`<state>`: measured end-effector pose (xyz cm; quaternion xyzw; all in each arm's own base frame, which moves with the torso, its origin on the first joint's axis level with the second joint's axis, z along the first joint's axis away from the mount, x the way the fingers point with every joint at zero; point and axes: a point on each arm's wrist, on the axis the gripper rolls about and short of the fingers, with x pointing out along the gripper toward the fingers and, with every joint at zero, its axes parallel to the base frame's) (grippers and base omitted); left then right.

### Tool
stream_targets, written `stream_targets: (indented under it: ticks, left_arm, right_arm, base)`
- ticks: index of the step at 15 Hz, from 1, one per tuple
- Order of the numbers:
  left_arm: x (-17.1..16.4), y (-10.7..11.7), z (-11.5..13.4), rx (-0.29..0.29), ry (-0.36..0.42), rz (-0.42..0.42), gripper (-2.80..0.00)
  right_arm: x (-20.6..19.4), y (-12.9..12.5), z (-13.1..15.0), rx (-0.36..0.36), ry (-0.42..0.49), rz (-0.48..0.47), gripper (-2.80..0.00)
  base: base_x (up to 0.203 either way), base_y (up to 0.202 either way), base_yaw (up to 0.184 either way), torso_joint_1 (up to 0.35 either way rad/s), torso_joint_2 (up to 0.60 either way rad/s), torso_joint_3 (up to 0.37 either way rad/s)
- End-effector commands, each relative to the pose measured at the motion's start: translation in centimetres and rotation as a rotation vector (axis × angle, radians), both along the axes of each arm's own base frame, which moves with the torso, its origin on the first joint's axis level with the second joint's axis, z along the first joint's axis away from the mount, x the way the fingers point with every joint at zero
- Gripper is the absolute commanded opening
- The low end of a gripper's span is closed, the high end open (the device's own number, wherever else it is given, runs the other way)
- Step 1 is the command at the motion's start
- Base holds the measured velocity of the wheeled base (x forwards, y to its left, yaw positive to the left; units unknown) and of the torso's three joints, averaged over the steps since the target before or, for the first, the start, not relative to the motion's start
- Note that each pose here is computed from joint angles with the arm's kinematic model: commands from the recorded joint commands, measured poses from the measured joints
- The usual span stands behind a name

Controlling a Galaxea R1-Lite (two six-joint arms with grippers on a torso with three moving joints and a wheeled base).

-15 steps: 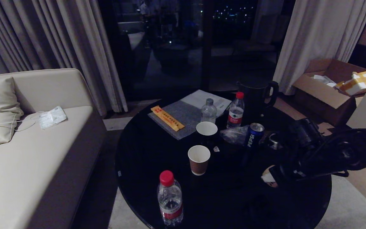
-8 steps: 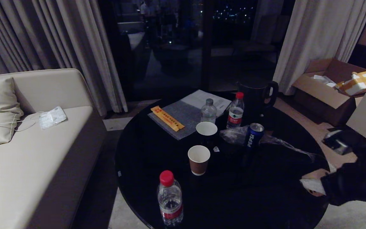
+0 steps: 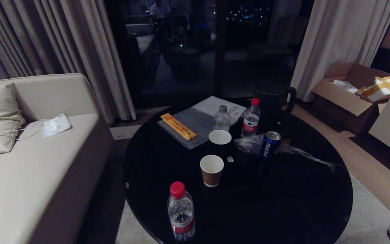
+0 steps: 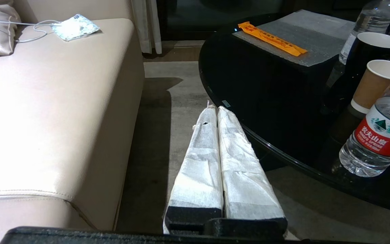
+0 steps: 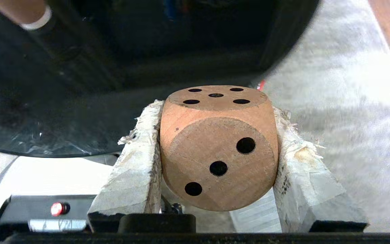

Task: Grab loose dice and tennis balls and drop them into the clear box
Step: Put the toys in the box

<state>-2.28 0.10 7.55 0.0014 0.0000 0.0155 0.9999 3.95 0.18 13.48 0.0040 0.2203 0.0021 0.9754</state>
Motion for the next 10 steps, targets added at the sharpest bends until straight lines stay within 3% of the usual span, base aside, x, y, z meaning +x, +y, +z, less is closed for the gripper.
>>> stream_targets:
  ticks: [1,3,6,9,10]
  left_arm:
    - [0.0,0.0,0.0,0.0,0.003,0.0,-2.8]
    - [0.0,0.0,0.0,0.0,0.003,0.0,-2.8]
    - [0.0,0.0,0.0,0.0,0.003,0.0,-2.8]
    - [0.0,0.0,0.0,0.0,0.003,0.0,-2.8]
    - [0.0,0.0,0.0,0.0,0.003,0.0,-2.8]
  right_arm:
    - [-3.5,-0.3,-2.2,0.036,-0.112,-0.05,-2.8]
    - [-4.6,-0.4,-4.2,0.054,-0.107,-0.085,-2.8]
    - [-5.4,-0.2,-5.4,0.068,-0.169,-0.079,-2.8]
    - [-6.7,-0.3,-5.8,0.065,-0.339,-0.052,-2.8]
    - [-6.8,-0.3,-5.9,0.073,-0.356,-0.05,-2.8]
  base:
    - [0.0,0.0,0.0,0.0,0.0,0.0]
    - [0.0,0.0,0.0,0.0,0.0,0.0]
    - [0.0,0.0,0.0,0.0,0.0,0.0]
    - [0.0,0.0,0.0,0.0,0.0,0.0]
    - [0.0,0.0,0.0,0.0,0.0,0.0]
